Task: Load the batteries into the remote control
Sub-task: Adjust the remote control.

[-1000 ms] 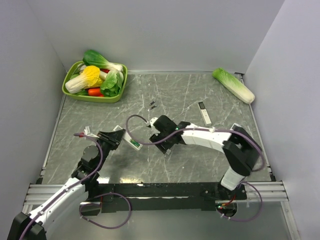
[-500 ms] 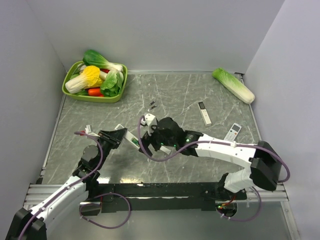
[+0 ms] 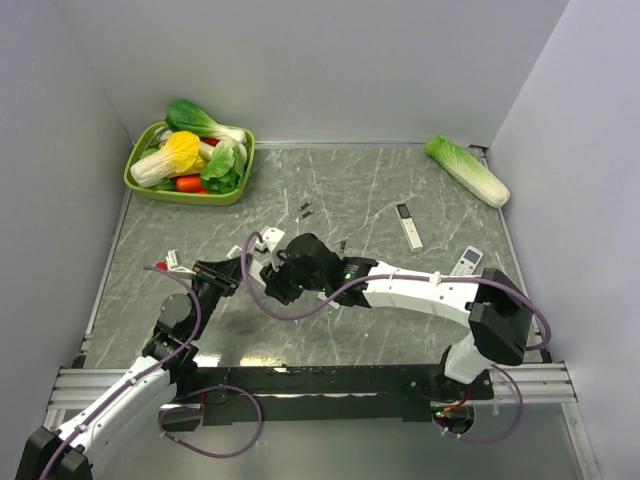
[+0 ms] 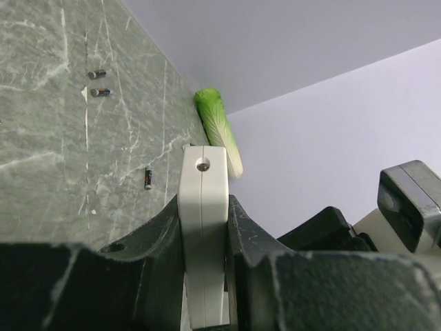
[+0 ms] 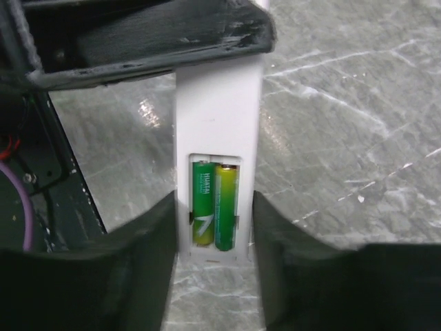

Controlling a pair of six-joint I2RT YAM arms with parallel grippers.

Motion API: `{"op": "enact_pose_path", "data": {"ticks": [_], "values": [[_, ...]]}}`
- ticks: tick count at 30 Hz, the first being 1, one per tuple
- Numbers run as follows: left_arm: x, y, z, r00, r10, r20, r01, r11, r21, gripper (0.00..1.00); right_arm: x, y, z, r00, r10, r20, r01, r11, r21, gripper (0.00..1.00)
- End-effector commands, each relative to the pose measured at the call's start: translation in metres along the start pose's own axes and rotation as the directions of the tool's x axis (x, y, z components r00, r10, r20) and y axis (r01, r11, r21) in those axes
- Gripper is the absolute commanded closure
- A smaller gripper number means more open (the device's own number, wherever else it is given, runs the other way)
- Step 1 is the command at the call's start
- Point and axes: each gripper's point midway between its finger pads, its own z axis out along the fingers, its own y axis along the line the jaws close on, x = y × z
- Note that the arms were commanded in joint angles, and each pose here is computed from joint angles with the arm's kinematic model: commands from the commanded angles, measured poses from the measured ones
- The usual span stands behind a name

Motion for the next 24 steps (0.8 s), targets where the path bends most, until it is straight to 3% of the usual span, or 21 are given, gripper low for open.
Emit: {"op": "enact_pose_path", "data": {"ticks": [1,2,3,4,7,10,20,24], "values": [[0.025,0.05,-0.016,0.998,-0.015,-0.064,0.009,0.997,-0.081,0.93,-0.02,0.002,-0.001,0.999,-0.04,0.031,0.04,0.999,0.026,0.64],[0.024,0.049,-0.016,0.998,-0.018,-0.063,0.012,0.996,-0.084,0.88,-0.019,0.001,-0.003,0.998,-0.05,0.026,0.049,0.998,0.03,0.76],[0.025,0.049,-0.016,0.998,-0.022,-0.066,0.016,0.996,-0.089,0.83,-0.016,0.0,-0.006,0.999,-0.05,0.011,0.049,0.998,0.037,0.81],[0.026,0.052,-0.016,0.997,-0.029,-0.071,0.022,0.994,-0.106,0.72,-0.016,-0.002,-0.008,0.997,-0.081,0.007,0.081,0.996,0.043,0.88],[0.028,0.054,-0.018,0.995,-0.064,-0.075,0.054,0.991,-0.121,0.53,-0.008,-0.005,-0.017,0.992,-0.118,-0.033,0.12,0.992,0.045,0.97],[0.033,0.059,-0.021,0.99,-0.116,-0.084,0.105,0.986,-0.128,0.46,-0.002,-0.005,-0.022,0.987,-0.141,-0.078,0.145,0.989,0.037,1.0],[0.04,0.062,-0.025,0.967,-0.236,-0.099,0.222,0.965,-0.137,0.45,-0.013,0.002,-0.029,0.98,-0.169,-0.109,0.169,0.986,-0.008,1.0],[0.044,0.063,-0.025,0.96,-0.256,-0.116,0.237,0.96,-0.151,0.52,-0.016,0.005,-0.027,0.978,-0.169,-0.125,0.168,0.986,-0.022,1.0]]}}
